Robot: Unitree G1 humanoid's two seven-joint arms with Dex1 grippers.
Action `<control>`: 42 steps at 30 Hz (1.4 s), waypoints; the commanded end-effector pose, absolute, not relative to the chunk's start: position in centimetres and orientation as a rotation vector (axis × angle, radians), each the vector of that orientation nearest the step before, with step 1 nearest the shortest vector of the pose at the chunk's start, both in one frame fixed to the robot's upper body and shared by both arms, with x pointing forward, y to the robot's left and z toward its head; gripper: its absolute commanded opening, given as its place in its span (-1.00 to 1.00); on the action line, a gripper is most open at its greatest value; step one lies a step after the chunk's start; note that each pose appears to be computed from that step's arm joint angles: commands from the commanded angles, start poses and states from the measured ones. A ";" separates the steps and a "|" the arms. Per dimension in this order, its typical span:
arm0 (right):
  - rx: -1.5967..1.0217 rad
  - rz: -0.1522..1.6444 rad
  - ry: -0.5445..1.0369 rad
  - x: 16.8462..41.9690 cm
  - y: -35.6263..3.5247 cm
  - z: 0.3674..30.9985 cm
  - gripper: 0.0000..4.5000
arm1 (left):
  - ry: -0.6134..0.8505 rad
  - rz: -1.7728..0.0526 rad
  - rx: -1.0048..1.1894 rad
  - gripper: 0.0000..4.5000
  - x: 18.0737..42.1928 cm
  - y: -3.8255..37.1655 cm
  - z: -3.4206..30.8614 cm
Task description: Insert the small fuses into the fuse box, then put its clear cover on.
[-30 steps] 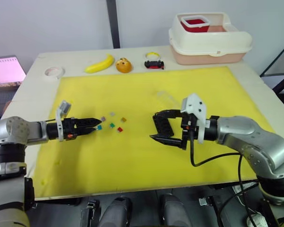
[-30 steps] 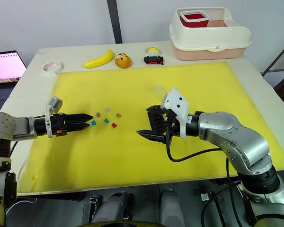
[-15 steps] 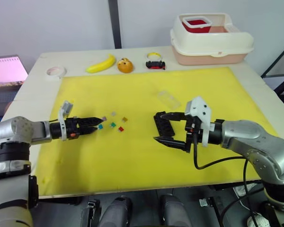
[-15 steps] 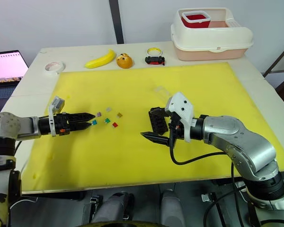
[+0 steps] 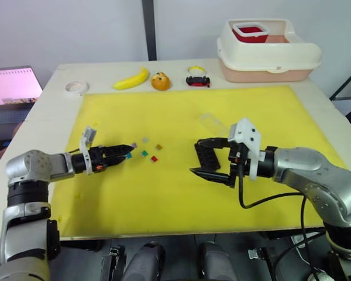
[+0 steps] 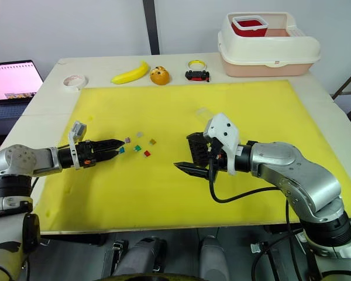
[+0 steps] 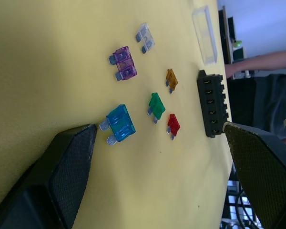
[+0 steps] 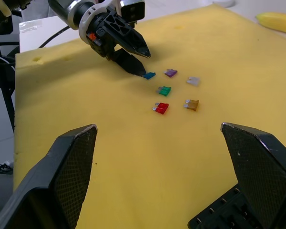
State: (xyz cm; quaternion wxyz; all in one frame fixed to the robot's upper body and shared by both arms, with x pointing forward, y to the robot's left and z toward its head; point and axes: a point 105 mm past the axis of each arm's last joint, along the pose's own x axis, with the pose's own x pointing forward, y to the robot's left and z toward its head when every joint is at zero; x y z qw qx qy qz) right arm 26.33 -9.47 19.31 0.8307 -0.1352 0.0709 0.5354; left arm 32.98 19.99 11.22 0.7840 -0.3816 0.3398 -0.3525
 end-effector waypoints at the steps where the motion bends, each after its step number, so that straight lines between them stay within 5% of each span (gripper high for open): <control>1: -0.305 1.120 0.114 26.4 -9.8 20.1 0.96 | 0.765 -0.781 -0.865 1.00 32.6 19.3 10.9; 15: -0.310 1.103 0.117 26.7 -10.0 20.0 0.96 | 0.773 -0.790 -0.856 1.00 32.6 18.5 10.5; 17: -0.311 1.102 0.118 26.7 -10.0 20.0 1.00 | 0.775 -0.786 -0.828 0.65 32.6 18.4 10.2; 36: -0.339 1.095 0.140 26.9 -10.9 19.6 1.00 | 0.744 -0.774 -0.836 0.65 32.4 18.7 9.7; 39: -0.339 1.097 0.144 26.9 -10.8 19.4 1.00 | 0.746 -0.755 -0.836 0.27 32.7 18.6 9.5; 42: -0.337 1.097 0.150 26.9 -10.8 19.1 1.00 | 0.739 -0.748 -0.835 -0.36 33.0 18.5 9.4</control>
